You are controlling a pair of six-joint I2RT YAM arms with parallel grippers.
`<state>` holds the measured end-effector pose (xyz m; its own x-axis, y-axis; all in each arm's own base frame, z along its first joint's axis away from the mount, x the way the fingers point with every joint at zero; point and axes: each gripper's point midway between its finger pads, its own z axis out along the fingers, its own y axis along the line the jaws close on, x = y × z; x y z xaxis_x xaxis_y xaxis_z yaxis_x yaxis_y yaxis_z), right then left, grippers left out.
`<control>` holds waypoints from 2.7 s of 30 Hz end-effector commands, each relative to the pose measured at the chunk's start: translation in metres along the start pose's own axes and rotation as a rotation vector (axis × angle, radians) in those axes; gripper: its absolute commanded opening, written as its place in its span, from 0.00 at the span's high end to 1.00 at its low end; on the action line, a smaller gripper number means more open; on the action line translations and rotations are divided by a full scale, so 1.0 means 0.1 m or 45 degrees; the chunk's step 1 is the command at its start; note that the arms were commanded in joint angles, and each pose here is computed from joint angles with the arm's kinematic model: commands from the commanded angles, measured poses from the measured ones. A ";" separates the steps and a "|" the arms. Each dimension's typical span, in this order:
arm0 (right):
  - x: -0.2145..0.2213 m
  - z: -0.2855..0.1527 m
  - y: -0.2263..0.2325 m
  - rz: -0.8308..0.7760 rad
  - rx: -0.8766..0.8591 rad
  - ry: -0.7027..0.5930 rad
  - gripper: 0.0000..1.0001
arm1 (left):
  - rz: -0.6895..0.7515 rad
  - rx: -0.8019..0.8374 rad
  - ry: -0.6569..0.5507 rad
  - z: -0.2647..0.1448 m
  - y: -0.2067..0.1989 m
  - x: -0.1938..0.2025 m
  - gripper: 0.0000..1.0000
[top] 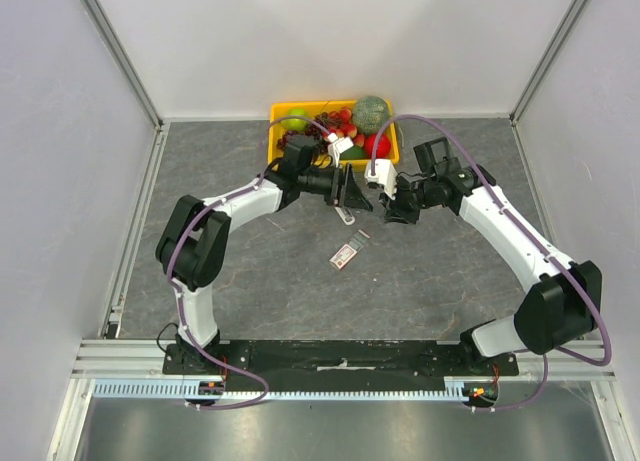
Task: Load the staples into the stapler
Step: Install the staple into the stapler.
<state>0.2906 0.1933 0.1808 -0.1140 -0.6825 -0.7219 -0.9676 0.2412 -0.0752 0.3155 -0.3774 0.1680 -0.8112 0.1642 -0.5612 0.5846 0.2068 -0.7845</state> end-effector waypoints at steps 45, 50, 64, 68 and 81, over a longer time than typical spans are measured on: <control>1.35 0.24 -0.98 0.874 0.134 0.632 0.94 | 0.401 -0.640 -0.258 -2.01 0.24 -0.02 0.24; 1.37 0.24 -1.03 0.872 0.160 0.649 0.95 | 0.408 -0.645 -0.263 -2.01 0.26 -0.02 0.24; 1.41 0.29 -1.09 0.883 0.169 0.662 0.95 | 0.401 -0.637 -0.263 -1.99 0.28 0.00 0.24; 1.42 0.30 -1.12 0.879 0.181 0.670 0.95 | 0.399 -0.637 -0.262 -1.99 0.28 0.00 0.24; 1.43 0.35 -1.10 0.863 0.190 0.701 0.95 | 0.392 -0.639 -0.259 -1.98 0.31 0.01 0.24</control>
<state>0.3813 0.0897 0.0588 -0.7824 -0.5869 -0.2082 -0.6187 0.7708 0.1523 0.3301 -0.1813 0.1841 -0.6265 0.1017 -0.7727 0.6465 0.6216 -0.4424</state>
